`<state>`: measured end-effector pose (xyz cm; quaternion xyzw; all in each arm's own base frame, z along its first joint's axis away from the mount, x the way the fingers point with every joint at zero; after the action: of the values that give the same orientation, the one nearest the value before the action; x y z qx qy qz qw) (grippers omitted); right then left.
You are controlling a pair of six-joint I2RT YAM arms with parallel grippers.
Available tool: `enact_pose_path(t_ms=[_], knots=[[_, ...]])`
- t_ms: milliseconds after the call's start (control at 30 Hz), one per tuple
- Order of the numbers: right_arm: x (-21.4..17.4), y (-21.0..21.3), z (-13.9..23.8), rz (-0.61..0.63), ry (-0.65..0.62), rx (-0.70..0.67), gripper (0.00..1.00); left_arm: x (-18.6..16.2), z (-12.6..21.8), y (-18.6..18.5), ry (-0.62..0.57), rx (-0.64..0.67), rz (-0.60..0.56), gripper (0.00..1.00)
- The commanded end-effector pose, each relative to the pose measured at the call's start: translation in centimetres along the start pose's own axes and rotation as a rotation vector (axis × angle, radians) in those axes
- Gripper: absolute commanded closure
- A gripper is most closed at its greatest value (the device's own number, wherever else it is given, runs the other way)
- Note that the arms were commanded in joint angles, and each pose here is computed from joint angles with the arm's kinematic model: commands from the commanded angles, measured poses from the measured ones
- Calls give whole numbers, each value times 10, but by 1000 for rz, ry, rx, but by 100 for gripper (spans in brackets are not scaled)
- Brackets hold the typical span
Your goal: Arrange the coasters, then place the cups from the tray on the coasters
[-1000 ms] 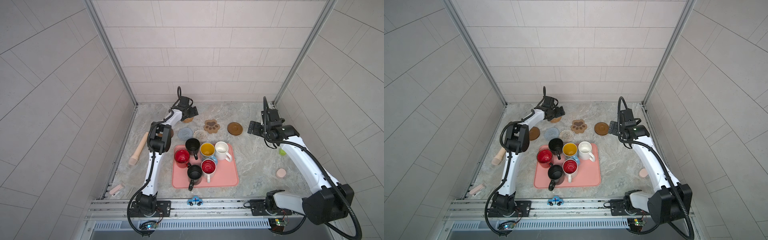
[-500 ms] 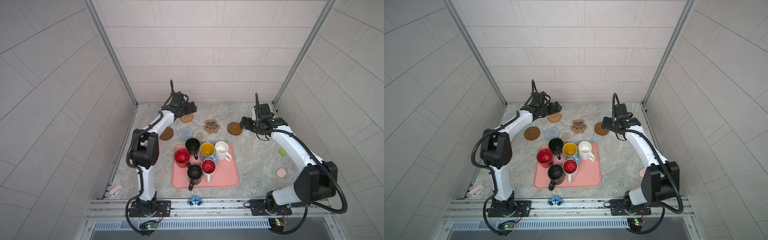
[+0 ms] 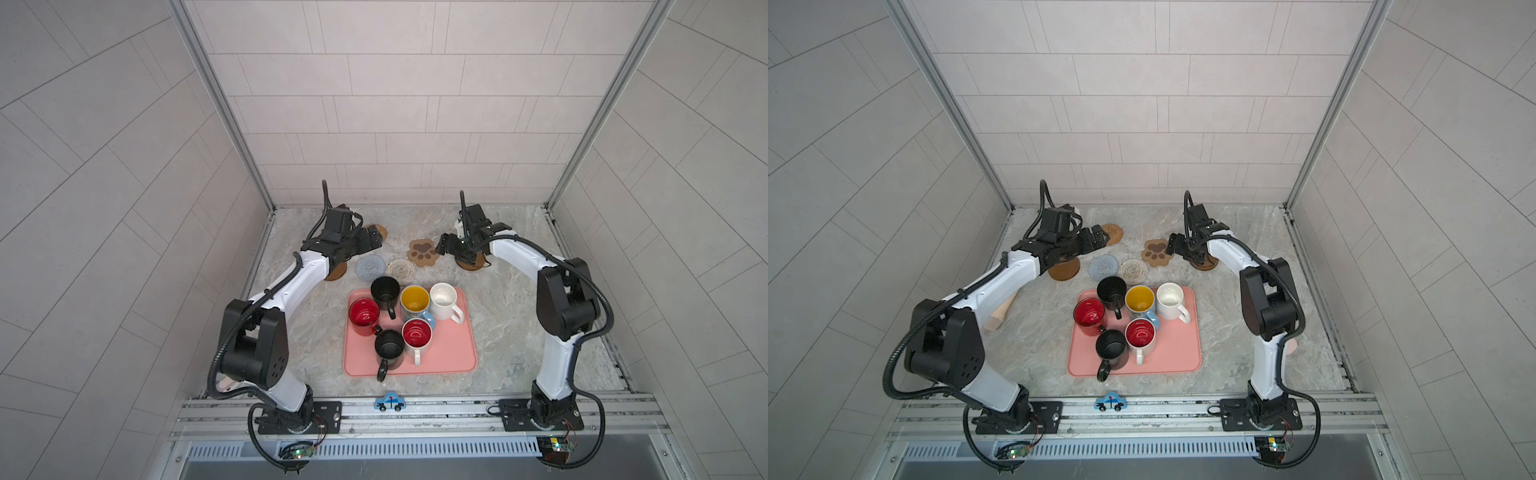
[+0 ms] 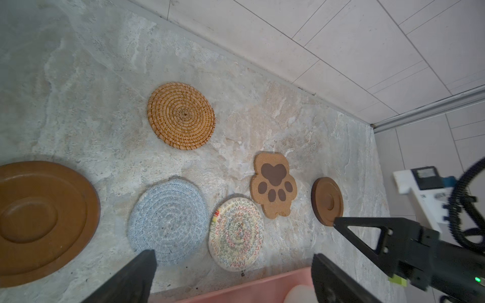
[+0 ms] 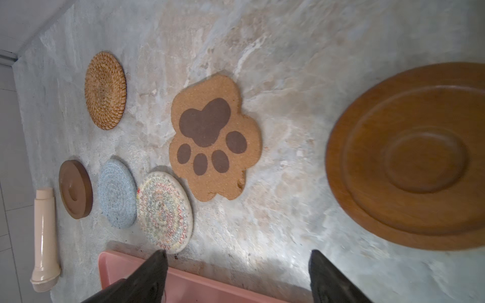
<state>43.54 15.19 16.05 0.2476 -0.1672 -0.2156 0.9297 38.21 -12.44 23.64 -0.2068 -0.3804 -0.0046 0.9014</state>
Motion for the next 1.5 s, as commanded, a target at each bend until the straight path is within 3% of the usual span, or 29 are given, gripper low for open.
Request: enact_pose_path(t_ms=[0,167,733,1467], knots=[[6,9,-13,-61,11,52,15,-1,23,-3,-36,4,21,0],[8,11,-38,-127,40,87,17,-12,39,0,-50,16,36,0],[-8,8,-84,-171,122,72,20,-31,59,3,-84,-2,131,0],[3,35,-133,-288,63,157,20,-37,78,0,-87,-18,132,0]])
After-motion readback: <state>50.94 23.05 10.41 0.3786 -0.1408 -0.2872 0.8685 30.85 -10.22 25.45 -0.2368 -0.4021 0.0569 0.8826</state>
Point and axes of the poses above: each gripper's point midway between its finger pads, its own z axis back along the fingers, its own y axis along the line the jaws close on, x = y × z, the point moved 7 cm from there along z, back along the fingers, and after that the axes turned 13 degrees about -z, right-handed, at the moved point
